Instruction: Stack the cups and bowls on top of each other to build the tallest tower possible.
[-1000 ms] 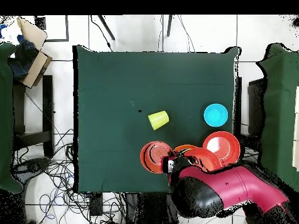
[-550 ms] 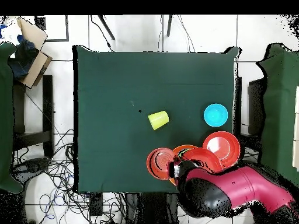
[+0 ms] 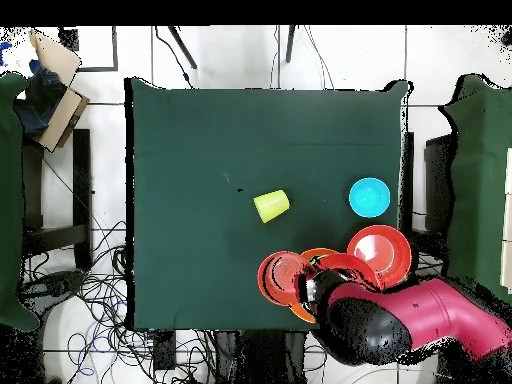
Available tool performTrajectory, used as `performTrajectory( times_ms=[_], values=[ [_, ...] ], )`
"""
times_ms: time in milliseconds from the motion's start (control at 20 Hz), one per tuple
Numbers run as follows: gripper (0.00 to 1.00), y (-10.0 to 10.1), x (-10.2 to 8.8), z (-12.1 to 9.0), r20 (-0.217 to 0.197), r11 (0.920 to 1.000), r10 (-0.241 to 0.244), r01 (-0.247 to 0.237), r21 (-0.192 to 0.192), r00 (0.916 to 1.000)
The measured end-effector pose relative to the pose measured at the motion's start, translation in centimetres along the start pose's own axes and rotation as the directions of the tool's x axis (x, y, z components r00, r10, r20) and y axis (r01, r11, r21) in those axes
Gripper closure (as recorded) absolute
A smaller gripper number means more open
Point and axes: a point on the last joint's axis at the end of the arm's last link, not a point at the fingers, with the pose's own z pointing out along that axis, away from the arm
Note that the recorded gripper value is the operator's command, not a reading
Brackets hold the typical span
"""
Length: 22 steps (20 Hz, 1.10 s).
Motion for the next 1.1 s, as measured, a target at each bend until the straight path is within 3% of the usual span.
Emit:
performTrajectory(
  times_ms=[250,800,1100],
  values=[
    [1.0,-0.4,-0.8,-0.2,0.003,0.9996,-0.03,0.03,0.002,0.9996],
    [1.0,-2.7,-3.2,-1.4,0.016,0.9944,-0.093,0.092,0.051,0.9955],
    [1.0,-6.6,-1.9,-3.3,0.055,0.9953,-0.073,0.069,0.068,0.9958]
  ],
)
